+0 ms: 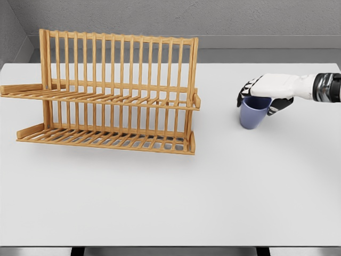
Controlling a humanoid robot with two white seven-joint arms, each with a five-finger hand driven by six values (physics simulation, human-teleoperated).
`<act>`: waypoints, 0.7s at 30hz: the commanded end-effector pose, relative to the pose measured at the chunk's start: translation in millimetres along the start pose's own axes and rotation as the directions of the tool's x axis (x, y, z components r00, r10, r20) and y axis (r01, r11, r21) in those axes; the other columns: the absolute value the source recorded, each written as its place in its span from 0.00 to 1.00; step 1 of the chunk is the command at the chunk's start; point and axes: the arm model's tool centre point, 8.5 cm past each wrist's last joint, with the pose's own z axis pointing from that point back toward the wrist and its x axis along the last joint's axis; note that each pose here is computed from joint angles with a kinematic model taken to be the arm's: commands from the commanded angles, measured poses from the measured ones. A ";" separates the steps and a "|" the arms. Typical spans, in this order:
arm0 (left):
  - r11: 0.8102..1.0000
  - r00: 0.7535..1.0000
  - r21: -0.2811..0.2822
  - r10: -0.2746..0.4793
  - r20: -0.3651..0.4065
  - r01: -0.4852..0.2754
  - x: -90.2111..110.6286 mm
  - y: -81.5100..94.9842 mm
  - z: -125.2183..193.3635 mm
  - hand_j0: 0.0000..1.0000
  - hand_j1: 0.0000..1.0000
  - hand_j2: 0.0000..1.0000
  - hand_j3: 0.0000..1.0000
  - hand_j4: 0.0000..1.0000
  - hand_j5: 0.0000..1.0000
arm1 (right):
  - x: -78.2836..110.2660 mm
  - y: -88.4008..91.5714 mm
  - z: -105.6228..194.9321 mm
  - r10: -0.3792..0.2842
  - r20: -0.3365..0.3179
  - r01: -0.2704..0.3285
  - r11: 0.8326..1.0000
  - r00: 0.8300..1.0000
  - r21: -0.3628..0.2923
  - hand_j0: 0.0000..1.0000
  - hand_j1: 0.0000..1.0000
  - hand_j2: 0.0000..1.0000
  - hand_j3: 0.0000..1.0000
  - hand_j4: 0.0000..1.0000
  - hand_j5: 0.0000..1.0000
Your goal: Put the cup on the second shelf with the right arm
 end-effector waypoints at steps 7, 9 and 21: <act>1.000 1.000 -0.001 0.001 -0.001 -0.001 -1.0 -0.3 0.0 1.00 1.00 1.00 1.00 1.00 1.00 | -2.1 -16.4 9.1 0.011 -0.011 -0.012 0.999 1.000 -0.045 0.62 0.62 0.62 0.62 0.62 0.62; 1.000 1.000 0.000 0.000 0.000 0.000 0.0 0.0 0.0 1.00 1.00 1.00 1.00 1.00 1.00 | -3.0 -20.8 11.2 0.016 -0.016 -0.017 0.998 1.000 -0.054 0.62 0.62 0.62 0.62 0.62 0.62; 1.000 1.000 0.000 0.000 0.000 0.000 0.0 0.0 0.0 1.00 1.00 1.00 1.00 1.00 1.00 | 7.6 -71.6 32.1 0.106 -0.023 -0.108 0.980 0.994 -0.167 0.62 0.62 0.62 0.62 0.62 0.62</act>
